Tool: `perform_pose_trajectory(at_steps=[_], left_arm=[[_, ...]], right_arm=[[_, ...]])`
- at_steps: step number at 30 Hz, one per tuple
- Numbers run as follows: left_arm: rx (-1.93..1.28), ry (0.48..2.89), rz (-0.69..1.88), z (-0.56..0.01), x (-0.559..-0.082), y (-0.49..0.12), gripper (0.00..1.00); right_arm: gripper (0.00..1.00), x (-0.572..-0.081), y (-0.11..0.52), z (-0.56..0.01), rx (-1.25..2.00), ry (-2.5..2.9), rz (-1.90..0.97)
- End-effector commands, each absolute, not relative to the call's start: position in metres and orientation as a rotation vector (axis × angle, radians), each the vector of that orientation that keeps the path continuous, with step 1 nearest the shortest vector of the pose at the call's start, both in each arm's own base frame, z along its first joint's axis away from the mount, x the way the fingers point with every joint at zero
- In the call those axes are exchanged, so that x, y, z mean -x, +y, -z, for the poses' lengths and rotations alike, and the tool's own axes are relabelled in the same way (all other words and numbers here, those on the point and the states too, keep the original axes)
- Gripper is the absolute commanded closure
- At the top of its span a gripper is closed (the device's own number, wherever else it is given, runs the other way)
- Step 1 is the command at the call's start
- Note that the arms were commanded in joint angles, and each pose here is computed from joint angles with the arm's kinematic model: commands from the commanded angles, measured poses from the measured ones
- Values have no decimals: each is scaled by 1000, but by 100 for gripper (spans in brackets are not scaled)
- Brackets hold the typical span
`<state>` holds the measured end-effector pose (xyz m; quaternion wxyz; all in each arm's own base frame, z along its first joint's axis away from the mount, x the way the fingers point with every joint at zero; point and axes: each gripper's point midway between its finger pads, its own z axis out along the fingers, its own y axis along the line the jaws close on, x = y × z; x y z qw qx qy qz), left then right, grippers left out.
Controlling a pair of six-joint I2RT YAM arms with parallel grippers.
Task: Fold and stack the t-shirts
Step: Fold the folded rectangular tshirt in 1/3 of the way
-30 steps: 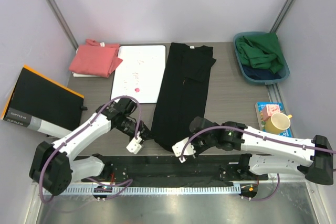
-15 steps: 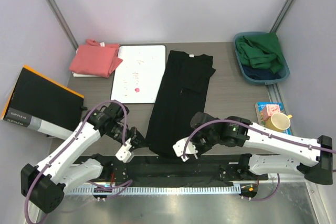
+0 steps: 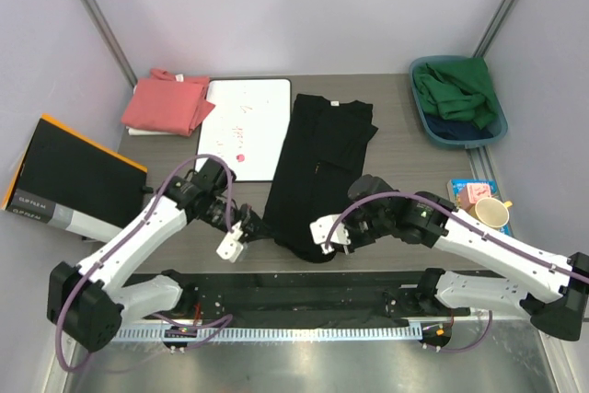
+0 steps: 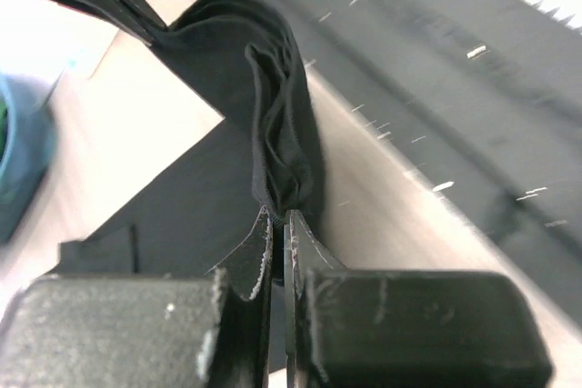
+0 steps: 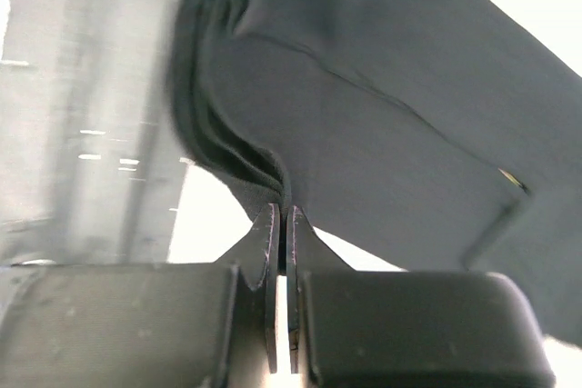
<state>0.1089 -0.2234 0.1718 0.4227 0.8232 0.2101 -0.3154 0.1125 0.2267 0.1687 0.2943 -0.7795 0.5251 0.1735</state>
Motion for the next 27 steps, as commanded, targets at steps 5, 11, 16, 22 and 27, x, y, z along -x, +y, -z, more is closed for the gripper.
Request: perform_pose_trajectory(at_steps=[5, 11, 16, 22, 27], left_arm=[[-2031, 458, 662, -187, -186, -248, 100], [-1979, 493, 603, -190, -246, -250, 100], [-1961, 517, 585, -178, -281, -247, 100], [-1948, 521, 548, -165, -308, -250, 100], [-1931, 519, 536, -157, -324, -255, 100]], right_arm=[[99, -186, 222, -178, 1898, 1363, -124], [99, -217, 215, -171, 1836, 1383, 2], [99, -247, 216, -166, 1771, 1393, 76], [99, -283, 209, -161, 1692, 1437, 139], [99, -307, 204, -156, 1640, 1457, 180]])
